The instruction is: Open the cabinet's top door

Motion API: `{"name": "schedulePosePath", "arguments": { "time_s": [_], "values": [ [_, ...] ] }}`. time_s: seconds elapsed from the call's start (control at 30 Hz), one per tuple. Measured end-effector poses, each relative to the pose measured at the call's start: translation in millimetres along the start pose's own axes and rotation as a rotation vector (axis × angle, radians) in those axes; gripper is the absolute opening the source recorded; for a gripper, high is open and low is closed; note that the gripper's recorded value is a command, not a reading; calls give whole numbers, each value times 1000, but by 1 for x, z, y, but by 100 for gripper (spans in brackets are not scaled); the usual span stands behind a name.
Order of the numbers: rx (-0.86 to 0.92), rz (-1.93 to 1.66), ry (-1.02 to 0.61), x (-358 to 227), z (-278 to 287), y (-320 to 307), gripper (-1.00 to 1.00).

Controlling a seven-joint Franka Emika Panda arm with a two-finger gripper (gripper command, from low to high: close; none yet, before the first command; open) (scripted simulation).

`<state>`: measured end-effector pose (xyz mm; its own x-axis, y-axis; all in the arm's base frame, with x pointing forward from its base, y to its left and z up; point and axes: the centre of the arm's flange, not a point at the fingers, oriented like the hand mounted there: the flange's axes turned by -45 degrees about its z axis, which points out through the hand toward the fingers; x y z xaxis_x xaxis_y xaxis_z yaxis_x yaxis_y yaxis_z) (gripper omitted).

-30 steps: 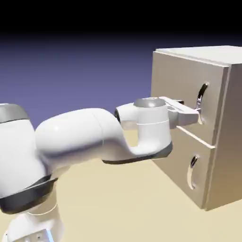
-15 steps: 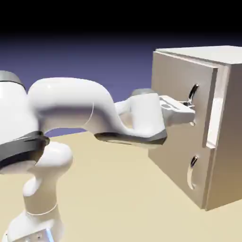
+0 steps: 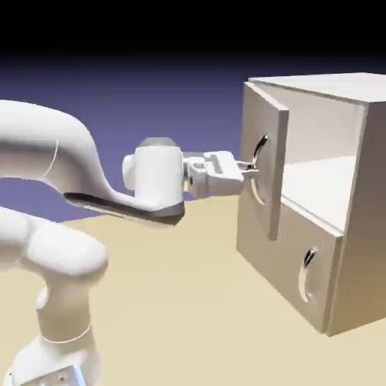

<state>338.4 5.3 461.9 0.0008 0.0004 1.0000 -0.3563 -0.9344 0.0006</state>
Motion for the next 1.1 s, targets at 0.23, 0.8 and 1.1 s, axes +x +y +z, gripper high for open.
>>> {"name": "schedulePosePath", "arguments": {
  "time_s": [0.23,0.8,1.1],
  "values": [
    [-83,0,0,0,-33,-14,-100],
    [-303,1,0,0,-115,-63,-100],
    [-478,0,1,0,-171,-113,-100]
  ]
}}
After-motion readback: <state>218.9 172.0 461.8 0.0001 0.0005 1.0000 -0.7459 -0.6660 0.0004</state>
